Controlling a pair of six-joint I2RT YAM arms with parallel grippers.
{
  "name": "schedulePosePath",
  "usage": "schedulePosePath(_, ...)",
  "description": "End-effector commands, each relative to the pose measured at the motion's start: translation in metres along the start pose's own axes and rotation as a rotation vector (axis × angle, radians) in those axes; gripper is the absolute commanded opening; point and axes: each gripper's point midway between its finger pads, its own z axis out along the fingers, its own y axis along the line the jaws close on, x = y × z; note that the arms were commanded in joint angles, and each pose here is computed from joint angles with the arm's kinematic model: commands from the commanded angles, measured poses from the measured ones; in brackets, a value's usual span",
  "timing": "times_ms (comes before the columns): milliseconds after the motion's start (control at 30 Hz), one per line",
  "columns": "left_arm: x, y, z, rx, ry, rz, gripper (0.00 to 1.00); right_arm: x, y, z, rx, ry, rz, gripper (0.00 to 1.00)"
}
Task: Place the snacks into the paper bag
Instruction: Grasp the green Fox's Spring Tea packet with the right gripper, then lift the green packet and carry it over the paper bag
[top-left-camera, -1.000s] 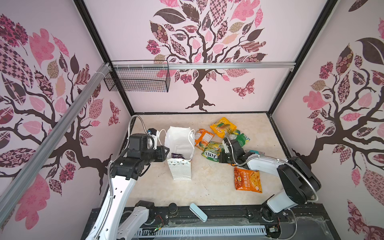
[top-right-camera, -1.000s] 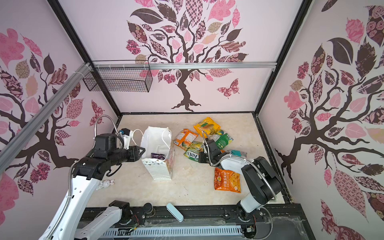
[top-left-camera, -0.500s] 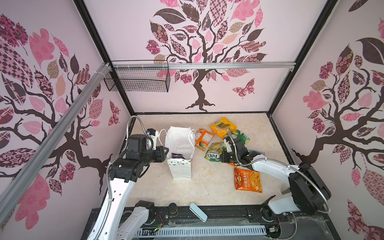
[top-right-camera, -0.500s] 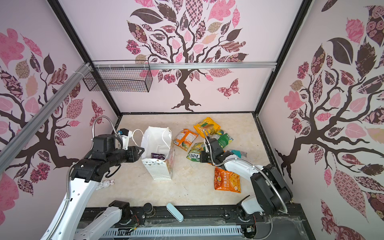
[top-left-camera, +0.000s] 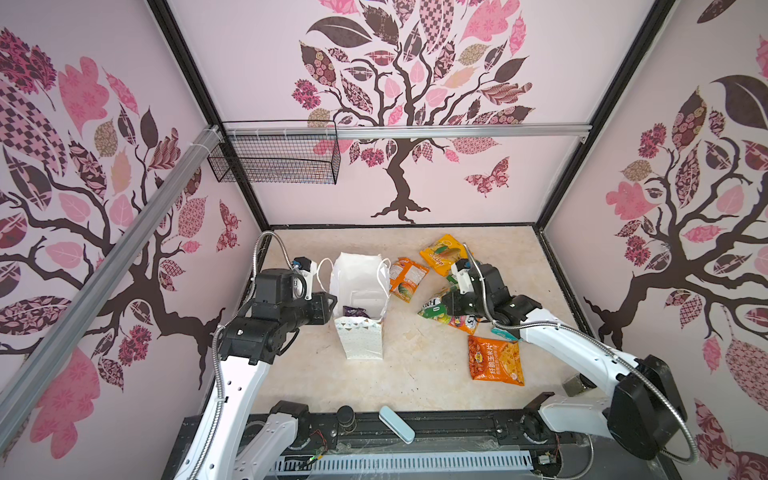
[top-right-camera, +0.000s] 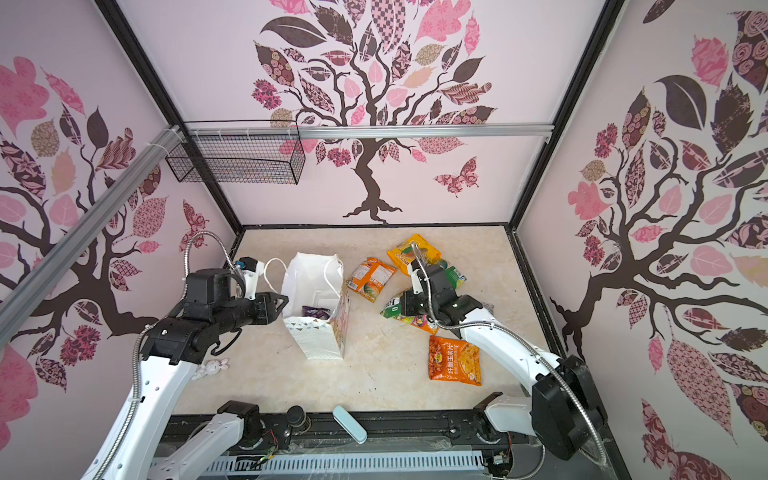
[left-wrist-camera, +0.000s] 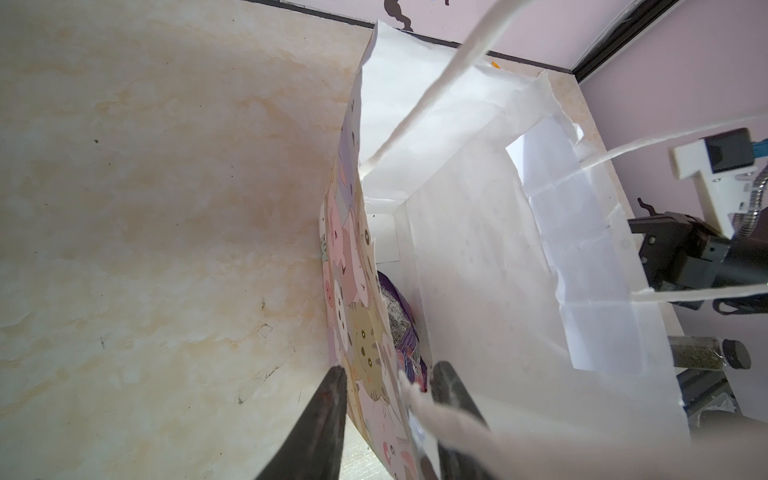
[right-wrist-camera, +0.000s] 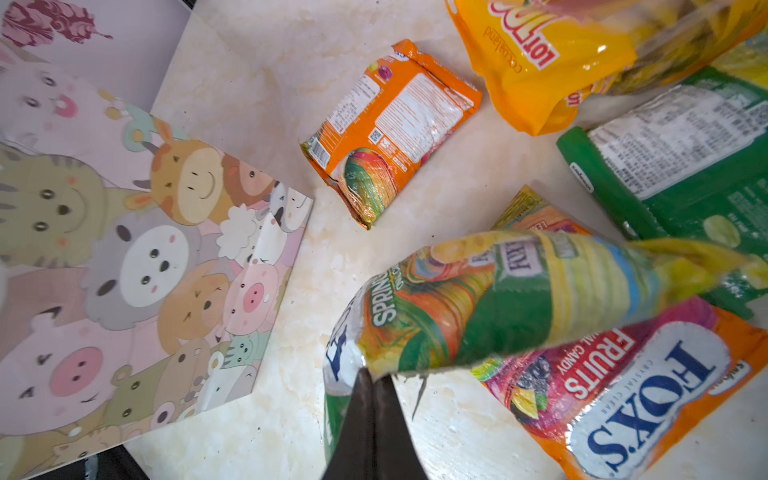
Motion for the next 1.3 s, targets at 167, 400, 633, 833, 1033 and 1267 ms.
schedulePosePath(167,0.008,0.003,0.007,-0.002,0.018,0.012,0.38,-0.052,0.050,-0.061,-0.143,-0.137,-0.089,0.00)
schedulePosePath(400,0.007,0.002,0.006,0.006,0.010,0.013,0.38,-0.068,0.069,-0.093,-0.187,-0.169,-0.121,0.00)
schedulePosePath(633,0.008,0.001,0.007,0.012,0.015,0.015,0.38,-0.083,0.091,-0.117,-0.255,-0.195,-0.147,0.00)
schedulePosePath(833,0.007,0.000,0.004,0.014,0.008,0.017,0.38,-0.092,0.126,-0.138,-0.339,-0.215,-0.194,0.00)
schedulePosePath(1033,0.008,-0.004,0.003,0.035,0.008,0.017,0.38,-0.117,0.161,-0.164,-0.389,-0.274,-0.252,0.00)
schedulePosePath(1267,0.009,-0.004,0.007,0.042,0.021,0.012,0.39,-0.153,0.185,-0.175,-0.415,-0.316,-0.299,0.00)
